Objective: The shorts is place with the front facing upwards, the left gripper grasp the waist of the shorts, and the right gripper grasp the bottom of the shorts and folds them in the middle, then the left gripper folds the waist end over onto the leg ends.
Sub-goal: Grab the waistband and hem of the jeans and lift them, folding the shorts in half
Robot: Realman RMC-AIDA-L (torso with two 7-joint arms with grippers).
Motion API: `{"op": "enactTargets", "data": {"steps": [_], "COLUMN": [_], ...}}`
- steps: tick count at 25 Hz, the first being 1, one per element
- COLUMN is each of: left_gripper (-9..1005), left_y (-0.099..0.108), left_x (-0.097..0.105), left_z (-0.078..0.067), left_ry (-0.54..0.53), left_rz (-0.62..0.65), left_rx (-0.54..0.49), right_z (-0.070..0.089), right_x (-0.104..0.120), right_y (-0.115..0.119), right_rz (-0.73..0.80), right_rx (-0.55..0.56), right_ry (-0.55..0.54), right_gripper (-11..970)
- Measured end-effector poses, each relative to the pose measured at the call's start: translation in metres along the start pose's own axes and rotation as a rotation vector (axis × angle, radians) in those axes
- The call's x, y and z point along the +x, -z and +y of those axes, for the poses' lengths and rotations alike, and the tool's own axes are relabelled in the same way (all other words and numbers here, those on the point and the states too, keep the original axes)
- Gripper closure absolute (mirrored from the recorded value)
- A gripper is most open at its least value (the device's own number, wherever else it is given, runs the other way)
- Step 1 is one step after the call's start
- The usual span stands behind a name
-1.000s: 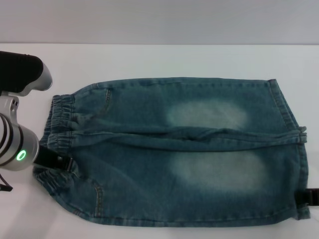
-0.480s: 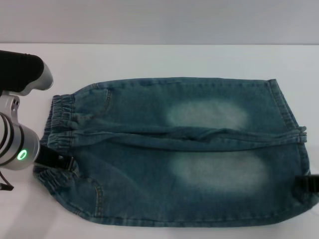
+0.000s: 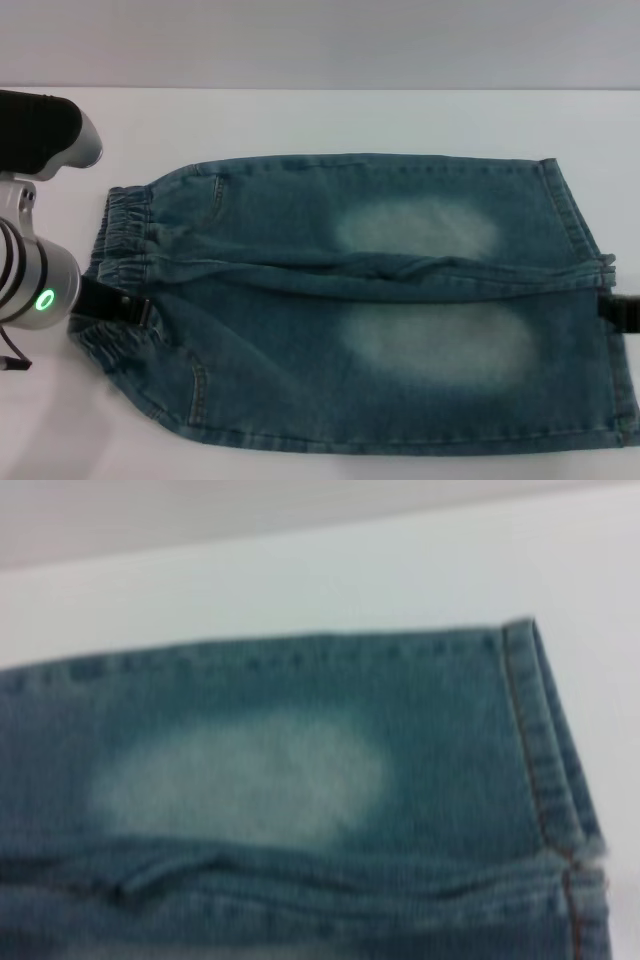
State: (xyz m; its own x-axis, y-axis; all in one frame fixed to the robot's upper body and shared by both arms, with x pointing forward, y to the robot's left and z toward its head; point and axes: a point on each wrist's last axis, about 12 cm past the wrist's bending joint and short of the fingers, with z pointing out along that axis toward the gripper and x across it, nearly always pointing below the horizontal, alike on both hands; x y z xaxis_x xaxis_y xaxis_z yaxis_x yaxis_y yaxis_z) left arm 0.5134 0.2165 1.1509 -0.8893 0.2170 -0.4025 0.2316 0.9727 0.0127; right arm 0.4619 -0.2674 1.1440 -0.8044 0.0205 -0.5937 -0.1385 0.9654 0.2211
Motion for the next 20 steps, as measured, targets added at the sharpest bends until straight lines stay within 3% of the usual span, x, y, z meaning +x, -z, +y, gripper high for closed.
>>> {"op": "enactTargets", "data": {"steps": [8, 13, 20], "left_gripper": [916, 914, 911], "left_y": [0.0, 0.001, 0.001], "left_x": [-0.001, -0.002, -0.002], "left_z": [0.005, 0.005, 0.005], "left_ry": [0.014, 0.007, -0.004], "left_rz": [-0.032, -0.035, -0.03], "left_rx": [-0.004, -0.003, -0.002], "right_z": [0.002, 0.001, -0.006], "right_x": [-0.008, -0.002, 0.015], "right_y": [0.004, 0.005, 0.01], "right_rz": [-0.06, 0.018, 0.142], "right_rx": [-0.006, -0.037, 0.022], "right_ry": [0.002, -0.041, -0.047], "right_gripper": [876, 860, 837]}}
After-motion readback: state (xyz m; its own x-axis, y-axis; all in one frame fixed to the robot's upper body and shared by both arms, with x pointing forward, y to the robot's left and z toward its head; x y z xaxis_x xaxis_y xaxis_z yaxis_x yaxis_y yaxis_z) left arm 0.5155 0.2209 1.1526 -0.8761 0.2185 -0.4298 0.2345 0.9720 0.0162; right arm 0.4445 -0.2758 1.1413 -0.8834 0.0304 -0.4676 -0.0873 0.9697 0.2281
